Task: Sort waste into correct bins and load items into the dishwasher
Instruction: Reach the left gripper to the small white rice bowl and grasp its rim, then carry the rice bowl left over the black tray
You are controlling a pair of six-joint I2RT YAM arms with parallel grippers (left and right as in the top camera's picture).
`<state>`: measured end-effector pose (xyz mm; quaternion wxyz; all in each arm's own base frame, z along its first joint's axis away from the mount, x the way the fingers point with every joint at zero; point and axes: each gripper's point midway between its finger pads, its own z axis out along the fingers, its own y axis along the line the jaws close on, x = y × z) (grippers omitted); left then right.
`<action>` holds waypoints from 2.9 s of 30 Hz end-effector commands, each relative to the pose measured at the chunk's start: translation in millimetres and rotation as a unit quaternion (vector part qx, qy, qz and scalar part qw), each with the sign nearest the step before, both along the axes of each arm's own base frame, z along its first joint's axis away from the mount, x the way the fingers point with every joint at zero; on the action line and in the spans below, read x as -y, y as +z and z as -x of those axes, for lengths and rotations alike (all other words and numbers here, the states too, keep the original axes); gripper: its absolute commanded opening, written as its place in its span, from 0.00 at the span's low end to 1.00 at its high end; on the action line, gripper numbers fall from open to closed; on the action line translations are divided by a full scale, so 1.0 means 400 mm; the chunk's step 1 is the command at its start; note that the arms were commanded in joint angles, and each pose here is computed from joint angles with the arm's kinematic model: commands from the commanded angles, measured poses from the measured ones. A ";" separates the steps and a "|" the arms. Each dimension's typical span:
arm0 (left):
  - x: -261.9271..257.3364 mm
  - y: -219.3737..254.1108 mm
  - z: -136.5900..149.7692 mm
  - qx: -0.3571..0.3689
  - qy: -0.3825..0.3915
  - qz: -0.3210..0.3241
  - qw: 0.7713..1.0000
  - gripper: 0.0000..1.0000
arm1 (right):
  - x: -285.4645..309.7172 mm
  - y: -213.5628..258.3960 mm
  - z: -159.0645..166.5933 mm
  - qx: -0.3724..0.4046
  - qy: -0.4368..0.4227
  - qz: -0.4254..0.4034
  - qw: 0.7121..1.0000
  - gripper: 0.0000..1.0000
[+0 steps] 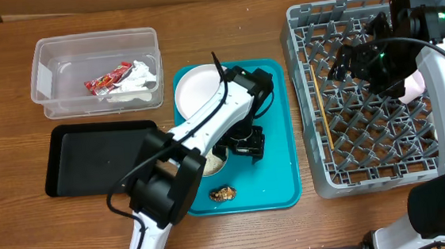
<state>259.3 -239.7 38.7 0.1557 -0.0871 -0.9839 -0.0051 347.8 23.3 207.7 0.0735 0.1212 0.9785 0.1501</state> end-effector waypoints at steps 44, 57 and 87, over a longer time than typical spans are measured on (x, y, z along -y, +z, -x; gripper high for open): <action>-0.163 0.182 -0.121 0.163 0.039 -0.074 0.983 0.04 | -0.002 0.020 0.012 0.009 0.002 0.003 1.000 1.00; -0.286 0.347 -0.157 0.220 0.104 0.000 0.970 0.05 | 0.005 0.017 0.015 0.007 0.000 0.010 1.000 1.00; -0.514 0.234 -0.165 0.181 0.168 0.374 0.894 0.04 | 0.009 0.016 0.017 0.005 -0.001 0.015 1.000 1.00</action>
